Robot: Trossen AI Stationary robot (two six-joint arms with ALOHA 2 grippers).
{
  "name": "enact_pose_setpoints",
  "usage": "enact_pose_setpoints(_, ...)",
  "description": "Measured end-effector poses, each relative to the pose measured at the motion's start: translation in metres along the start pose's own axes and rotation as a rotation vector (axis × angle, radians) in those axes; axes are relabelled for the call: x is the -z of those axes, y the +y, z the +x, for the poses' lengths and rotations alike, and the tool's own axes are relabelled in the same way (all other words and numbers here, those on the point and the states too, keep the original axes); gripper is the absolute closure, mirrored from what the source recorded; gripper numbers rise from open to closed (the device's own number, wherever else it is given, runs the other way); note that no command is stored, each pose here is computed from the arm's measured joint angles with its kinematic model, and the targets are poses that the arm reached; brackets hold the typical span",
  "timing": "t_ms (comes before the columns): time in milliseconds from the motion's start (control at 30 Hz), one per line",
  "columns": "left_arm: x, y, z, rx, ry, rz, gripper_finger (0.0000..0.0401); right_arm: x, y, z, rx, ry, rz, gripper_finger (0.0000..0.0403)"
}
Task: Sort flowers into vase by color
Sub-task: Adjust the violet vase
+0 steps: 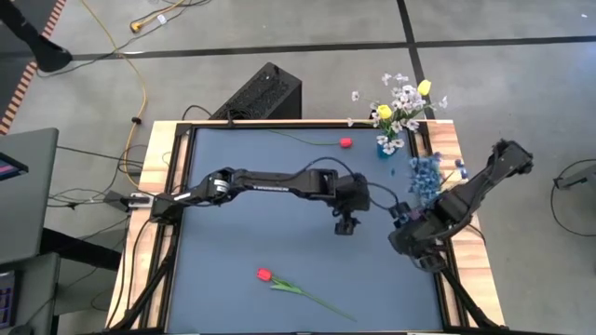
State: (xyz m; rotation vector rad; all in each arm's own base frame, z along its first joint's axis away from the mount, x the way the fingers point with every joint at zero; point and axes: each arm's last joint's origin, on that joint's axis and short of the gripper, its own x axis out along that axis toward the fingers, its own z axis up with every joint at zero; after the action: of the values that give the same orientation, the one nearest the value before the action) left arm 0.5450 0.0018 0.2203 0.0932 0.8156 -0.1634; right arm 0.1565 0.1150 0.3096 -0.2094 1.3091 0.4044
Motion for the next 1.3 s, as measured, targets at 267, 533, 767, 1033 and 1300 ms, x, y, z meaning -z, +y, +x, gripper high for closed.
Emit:
enact_pose_setpoints(267,-0.001,0.003,-0.006,-0.012,0.004,0.026,0.013,0.014,0.003,0.009,-0.128,0.361,0.396,0.0182)
enact_pose_setpoints(533,0.0,0.004,-0.006,-0.011,0.015,0.085,0.013,0.023,0.015,-0.004,-0.355,0.513,0.69,0.0182)
enact_pose_setpoints(767,0.011,0.006,-0.009,0.027,0.129,0.087,0.013,0.019,0.028,-0.028,-0.483,0.132,0.69,0.0182)
enact_pose_setpoints(1033,0.015,0.004,-0.01,0.07,0.163,0.077,0.013,0.02,0.019,-0.066,-0.161,-0.669,0.635,0.0182)
enact_pose_setpoints(1300,0.023,0.004,-0.012,0.066,0.246,0.031,0.013,0.026,0.003,-0.076,0.182,-0.835,0.488,0.0182)
